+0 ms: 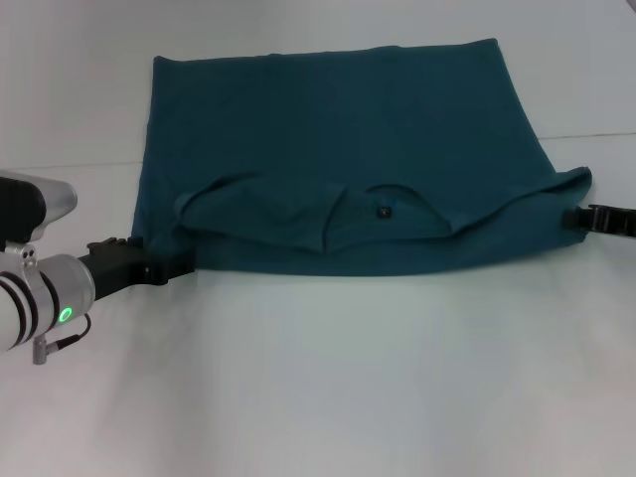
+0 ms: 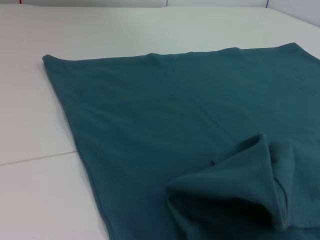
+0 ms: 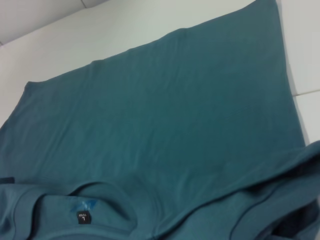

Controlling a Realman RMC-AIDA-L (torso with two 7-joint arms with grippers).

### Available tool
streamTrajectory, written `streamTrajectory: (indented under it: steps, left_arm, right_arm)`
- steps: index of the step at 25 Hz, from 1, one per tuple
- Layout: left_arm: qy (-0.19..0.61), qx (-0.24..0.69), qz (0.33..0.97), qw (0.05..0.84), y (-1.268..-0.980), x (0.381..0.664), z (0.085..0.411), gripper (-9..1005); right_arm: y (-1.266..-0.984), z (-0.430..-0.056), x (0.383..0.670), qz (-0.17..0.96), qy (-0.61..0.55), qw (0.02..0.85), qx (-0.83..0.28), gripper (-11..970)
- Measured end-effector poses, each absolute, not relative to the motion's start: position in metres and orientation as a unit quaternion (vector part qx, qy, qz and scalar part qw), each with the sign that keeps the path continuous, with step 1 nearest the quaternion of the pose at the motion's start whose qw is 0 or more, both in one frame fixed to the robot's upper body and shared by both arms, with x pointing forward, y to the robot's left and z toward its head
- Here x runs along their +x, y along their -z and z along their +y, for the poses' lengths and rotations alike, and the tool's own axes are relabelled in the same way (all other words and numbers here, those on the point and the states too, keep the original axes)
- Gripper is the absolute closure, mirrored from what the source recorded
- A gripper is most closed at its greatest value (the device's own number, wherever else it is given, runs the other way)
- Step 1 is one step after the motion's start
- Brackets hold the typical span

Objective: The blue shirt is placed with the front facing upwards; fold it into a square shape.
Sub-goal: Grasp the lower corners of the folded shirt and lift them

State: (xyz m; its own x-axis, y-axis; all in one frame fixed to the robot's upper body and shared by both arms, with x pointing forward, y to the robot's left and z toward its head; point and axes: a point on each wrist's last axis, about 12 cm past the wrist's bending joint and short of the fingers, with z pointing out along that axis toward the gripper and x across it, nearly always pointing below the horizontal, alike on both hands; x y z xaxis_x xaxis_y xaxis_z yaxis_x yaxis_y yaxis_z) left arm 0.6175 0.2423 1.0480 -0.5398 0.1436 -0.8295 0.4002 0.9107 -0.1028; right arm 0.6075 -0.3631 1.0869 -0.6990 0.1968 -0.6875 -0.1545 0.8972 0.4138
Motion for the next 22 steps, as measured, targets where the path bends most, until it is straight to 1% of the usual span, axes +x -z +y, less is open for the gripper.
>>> streamTrajectory:
  steps: [22]
  left_arm:
    - [0.144,0.156,0.868,0.448,-1.0448,0.6157,0.2407,271]
  right_arm:
    - [-1.0865,-0.3635,0.6067,0.894,-0.228,0.386,0.012,927]
